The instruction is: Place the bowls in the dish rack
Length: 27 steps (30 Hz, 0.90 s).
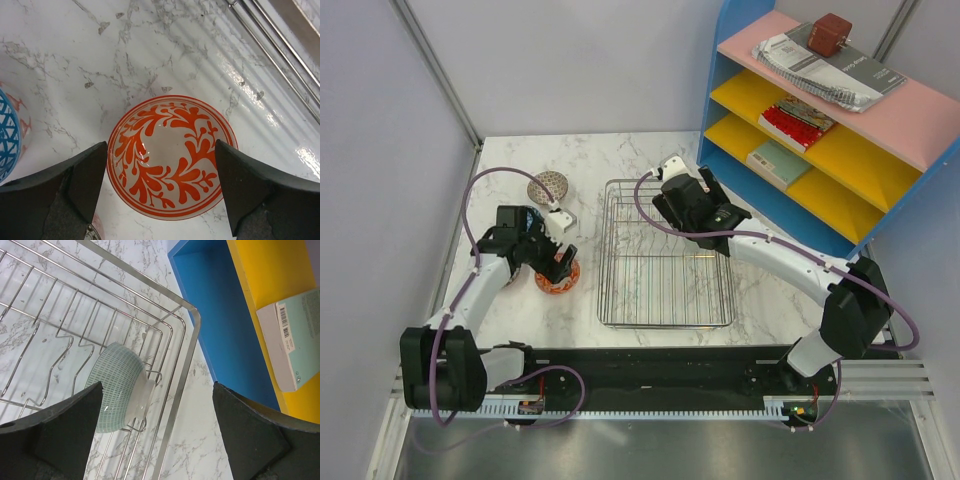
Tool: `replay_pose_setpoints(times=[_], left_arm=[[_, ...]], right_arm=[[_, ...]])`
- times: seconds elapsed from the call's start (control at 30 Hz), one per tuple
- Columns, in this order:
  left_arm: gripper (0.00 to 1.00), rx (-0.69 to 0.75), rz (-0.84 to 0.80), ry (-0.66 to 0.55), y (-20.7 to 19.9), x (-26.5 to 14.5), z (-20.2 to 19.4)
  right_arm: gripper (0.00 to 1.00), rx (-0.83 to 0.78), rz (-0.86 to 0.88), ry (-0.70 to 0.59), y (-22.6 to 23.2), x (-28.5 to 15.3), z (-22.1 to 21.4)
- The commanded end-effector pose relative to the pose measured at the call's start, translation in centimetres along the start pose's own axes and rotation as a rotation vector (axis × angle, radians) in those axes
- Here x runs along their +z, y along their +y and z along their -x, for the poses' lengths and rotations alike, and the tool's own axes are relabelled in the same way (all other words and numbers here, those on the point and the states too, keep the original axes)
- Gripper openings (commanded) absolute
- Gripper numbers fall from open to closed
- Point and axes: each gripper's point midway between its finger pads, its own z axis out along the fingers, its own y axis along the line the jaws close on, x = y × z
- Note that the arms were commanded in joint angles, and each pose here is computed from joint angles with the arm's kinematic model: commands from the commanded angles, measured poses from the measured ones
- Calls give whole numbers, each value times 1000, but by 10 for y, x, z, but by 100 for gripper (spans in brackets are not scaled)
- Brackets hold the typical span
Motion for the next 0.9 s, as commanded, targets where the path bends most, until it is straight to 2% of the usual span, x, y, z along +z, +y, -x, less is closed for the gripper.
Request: replay_pose_setpoints(times=[0.0, 0.5, 0.87], left_arm=[[93, 59, 17, 39, 4, 0, -12], [91, 63, 61, 65, 19, 13, -18], [92, 85, 65, -14, 14, 1, 0]], right_arm=[[98, 46, -7, -69, -13, -12, 25], [98, 26, 19, -56, -6, -11, 17], [98, 24, 20, -55, -5, -10, 19]])
